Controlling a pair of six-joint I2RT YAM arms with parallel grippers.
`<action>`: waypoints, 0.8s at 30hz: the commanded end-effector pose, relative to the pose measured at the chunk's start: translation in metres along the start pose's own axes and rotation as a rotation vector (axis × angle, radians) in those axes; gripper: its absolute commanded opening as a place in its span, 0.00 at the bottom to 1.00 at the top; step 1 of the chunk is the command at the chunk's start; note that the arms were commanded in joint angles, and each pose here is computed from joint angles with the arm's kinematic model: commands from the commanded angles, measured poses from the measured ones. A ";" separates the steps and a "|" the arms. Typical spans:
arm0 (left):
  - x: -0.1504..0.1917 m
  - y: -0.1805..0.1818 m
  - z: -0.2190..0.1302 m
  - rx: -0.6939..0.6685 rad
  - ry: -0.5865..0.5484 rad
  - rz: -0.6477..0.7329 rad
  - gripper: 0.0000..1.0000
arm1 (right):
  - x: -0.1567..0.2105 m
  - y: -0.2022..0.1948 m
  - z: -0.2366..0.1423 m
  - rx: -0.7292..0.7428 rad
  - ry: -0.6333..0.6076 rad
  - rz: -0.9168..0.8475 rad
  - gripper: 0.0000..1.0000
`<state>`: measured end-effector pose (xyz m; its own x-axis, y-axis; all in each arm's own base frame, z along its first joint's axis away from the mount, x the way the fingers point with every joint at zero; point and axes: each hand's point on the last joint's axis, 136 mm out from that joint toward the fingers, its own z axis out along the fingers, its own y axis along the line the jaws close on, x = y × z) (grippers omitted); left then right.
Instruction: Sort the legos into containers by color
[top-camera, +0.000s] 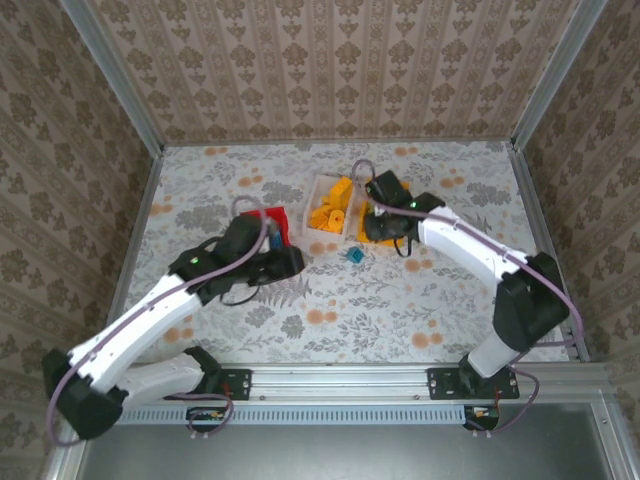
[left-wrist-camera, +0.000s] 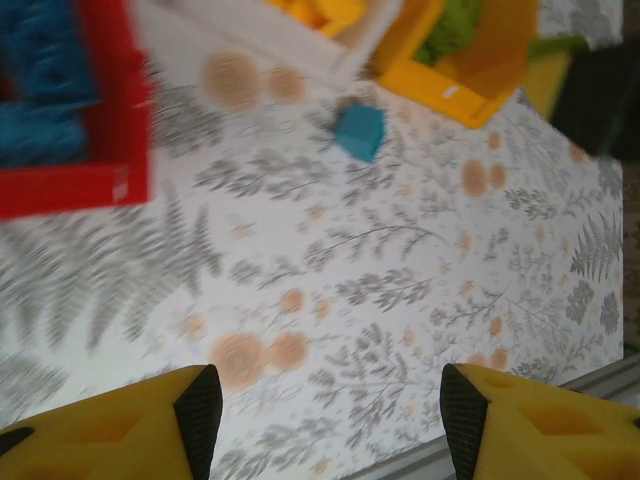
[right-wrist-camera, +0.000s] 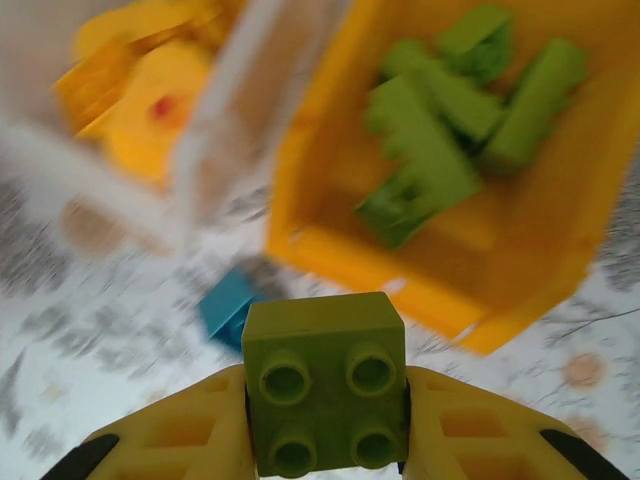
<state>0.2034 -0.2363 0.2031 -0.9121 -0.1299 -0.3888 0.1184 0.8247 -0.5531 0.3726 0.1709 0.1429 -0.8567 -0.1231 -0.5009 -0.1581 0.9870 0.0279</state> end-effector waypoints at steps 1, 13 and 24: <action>-0.028 -0.042 0.009 0.042 -0.115 0.120 0.63 | -0.017 -0.019 0.015 0.046 0.057 0.061 0.27; -0.027 -0.109 0.070 -0.018 -0.196 0.427 0.65 | -0.056 -0.052 0.068 0.127 0.131 0.135 0.29; -0.028 -0.138 0.076 -0.041 -0.282 0.511 0.70 | -0.060 -0.054 0.073 0.107 0.153 0.160 0.45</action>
<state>0.2330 -0.3863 0.2231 -0.6453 0.1576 -0.7475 0.4977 0.8290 -0.2550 0.4732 0.1327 0.1043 -0.9215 0.0226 -0.3878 0.0283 0.9996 -0.0090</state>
